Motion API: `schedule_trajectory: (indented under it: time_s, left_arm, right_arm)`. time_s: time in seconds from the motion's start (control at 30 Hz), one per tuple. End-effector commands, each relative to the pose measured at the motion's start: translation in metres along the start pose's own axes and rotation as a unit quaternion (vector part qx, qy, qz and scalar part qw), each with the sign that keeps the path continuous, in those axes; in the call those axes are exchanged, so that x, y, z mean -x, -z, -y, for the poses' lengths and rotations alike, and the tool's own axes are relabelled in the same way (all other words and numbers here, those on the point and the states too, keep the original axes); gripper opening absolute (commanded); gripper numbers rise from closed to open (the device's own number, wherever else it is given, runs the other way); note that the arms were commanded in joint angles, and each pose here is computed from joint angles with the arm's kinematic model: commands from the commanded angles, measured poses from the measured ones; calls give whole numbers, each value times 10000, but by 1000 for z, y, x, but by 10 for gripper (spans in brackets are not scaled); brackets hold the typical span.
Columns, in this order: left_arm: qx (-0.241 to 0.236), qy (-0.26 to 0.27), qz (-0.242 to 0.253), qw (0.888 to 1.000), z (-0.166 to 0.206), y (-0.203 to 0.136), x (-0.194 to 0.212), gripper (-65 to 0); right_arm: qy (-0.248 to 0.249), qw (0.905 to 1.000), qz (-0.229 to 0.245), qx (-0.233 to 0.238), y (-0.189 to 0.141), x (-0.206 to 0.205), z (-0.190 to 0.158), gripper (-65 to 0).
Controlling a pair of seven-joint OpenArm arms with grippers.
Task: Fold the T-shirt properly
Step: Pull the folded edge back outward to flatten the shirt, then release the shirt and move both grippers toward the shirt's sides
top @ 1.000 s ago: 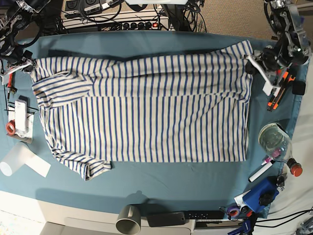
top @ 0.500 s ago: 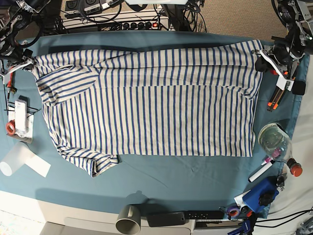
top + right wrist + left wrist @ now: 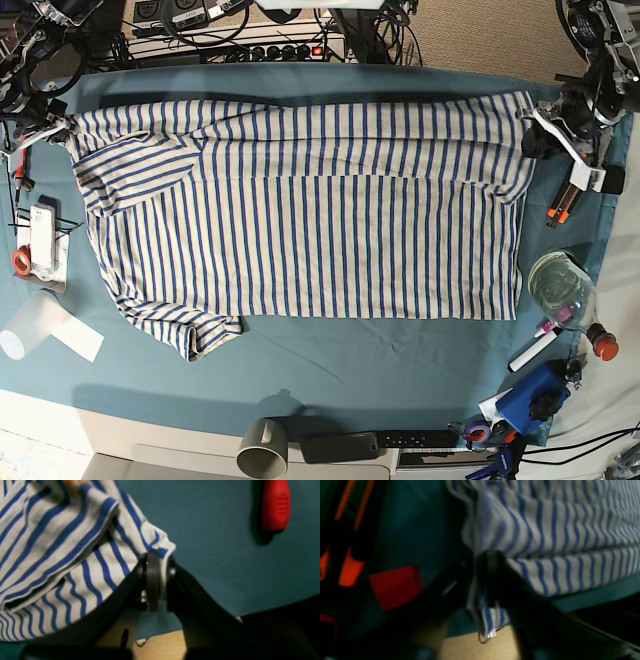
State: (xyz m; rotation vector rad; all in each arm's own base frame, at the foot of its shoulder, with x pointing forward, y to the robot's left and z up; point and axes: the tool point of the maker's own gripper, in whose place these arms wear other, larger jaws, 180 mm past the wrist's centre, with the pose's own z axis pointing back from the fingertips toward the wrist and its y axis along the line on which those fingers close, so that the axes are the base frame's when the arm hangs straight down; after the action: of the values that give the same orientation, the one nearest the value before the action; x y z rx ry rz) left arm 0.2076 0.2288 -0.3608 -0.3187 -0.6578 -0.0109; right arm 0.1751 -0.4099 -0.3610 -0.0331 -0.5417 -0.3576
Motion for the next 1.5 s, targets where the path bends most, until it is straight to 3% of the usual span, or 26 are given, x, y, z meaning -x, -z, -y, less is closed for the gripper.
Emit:
schedule_trajectory:
  time_s: [0.0, 0.07, 0.17, 0.4, 0.6, 0.77, 1.07, 1.23, 1.47]
  left_arm:
    - [-1, 119, 241, 9996, -1, -5, -14, -467]
    - [-39, 136, 251, 9996, -2, -5, -14, -432]
    - [-62, 146, 235, 9996, -3, -5, -14, -430]
    - [-305, 346, 330, 9984, -10, -4, -30, -430]
    - [-415, 490, 490, 9967, -11, -5, -46, -430]
    - [-442, 501, 467, 9967, -12, -5, -45, -430]
    - [-443, 495, 466, 9967, -12, -5, -44, -430]
    - [-379, 514, 1126, 9916, -9, -9, -69, -430]
    - [-372, 587, 1412, 9875, -7, -9, -91, -430]
  right_arm:
    - [-146, 9996, 204, 120, -9, -16, 7, -642]
    - [-160, 9996, 213, 130, -10, -17, 8, -606]
    - [-203, 9994, 232, 173, -12, -21, 11, -567]
    - [-354, 9983, 284, 371, -27, -41, 26, -566]
    - [-515, 9984, 248, 43, -35, -50, 19, -562]
    - [-447, 9989, 116, -77, -26, -33, 11, -379]
    - [-258, 9996, 33, -85, -20, -22, 7, -368]
    - [-98, 9965, 657, -502, -22, -52, -10, -369]
    - [-20, 9827, 1686, -762, -33, -119, -30, -369]
